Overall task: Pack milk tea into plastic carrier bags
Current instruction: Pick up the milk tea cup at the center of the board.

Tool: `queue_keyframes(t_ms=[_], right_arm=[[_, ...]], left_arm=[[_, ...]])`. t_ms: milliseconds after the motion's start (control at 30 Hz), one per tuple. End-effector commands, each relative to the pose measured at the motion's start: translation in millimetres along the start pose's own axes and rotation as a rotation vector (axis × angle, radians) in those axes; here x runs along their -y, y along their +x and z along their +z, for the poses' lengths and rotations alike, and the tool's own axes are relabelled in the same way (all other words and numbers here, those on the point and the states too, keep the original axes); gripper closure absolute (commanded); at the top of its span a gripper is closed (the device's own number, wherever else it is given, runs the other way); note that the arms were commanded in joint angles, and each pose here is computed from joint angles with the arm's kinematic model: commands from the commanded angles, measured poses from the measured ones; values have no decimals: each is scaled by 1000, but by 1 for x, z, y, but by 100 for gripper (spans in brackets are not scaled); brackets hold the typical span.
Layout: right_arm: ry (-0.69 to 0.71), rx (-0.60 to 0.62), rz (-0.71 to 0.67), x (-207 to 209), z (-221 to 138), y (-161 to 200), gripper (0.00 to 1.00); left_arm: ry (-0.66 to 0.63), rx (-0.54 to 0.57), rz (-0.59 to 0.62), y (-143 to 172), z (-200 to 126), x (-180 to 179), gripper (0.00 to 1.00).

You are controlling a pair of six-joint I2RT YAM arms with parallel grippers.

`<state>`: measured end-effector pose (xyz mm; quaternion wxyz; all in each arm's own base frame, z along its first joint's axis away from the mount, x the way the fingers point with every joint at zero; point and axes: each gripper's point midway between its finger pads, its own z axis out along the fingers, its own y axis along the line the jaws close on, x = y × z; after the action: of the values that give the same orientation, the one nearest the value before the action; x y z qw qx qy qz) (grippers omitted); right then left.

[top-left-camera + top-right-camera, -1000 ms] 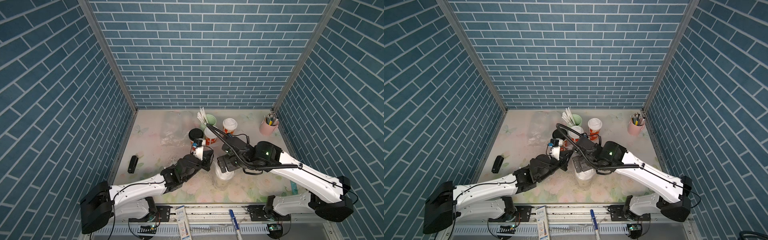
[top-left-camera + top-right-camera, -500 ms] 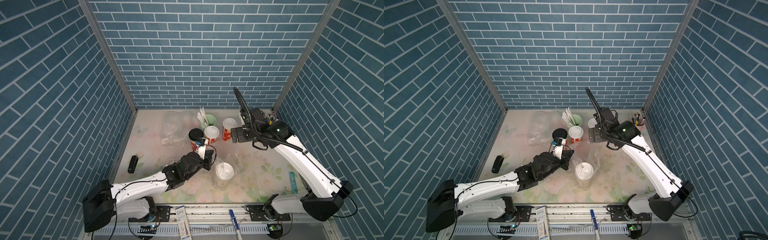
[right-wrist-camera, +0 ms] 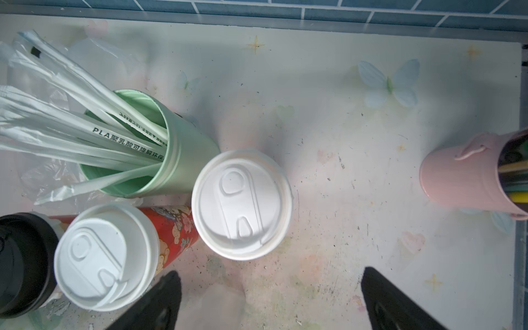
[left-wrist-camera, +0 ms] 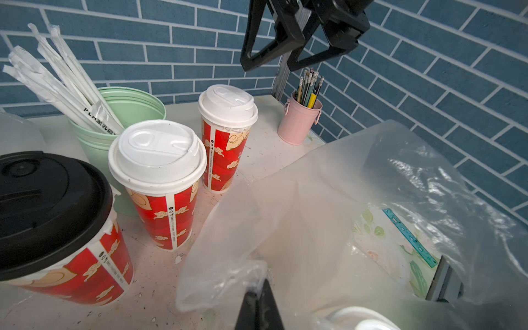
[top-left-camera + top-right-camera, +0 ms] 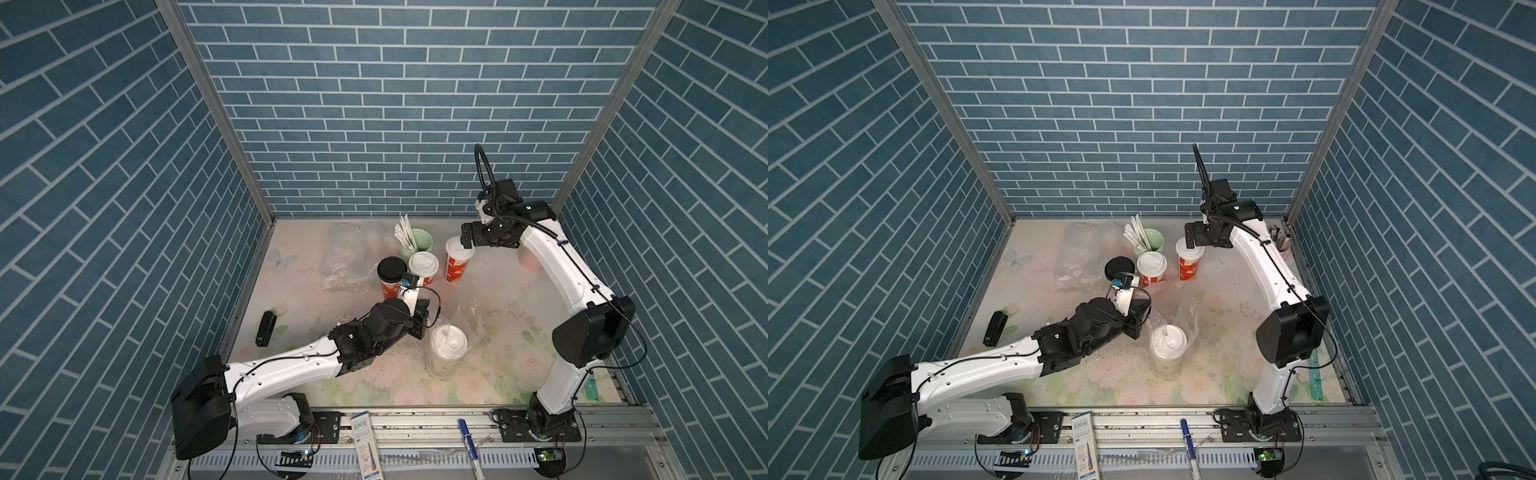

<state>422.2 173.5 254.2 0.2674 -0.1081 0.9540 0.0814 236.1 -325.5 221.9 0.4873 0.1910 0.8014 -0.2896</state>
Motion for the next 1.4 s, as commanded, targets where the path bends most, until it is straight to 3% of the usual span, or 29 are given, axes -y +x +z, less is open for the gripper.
queue_keyframes(t_ms=[0,200,467,900,1367], right_arm=[[-68,-34,-55,-14,2,-3,2],[-74,-92,-58,-18,16,-3,2],[36,-144,-94,-7,31,2,2],[39,-185,-111,-12,48,7,2],[74,-205,-127,-11,58,9,13]], left_arm=[[-11,-44,28,6,2,-3,100],[-21,-56,44,11,1,-7,100],[-18,-64,53,14,1,-8,100],[-24,-65,49,17,1,-11,100],[-33,-64,46,18,2,-15,100]])
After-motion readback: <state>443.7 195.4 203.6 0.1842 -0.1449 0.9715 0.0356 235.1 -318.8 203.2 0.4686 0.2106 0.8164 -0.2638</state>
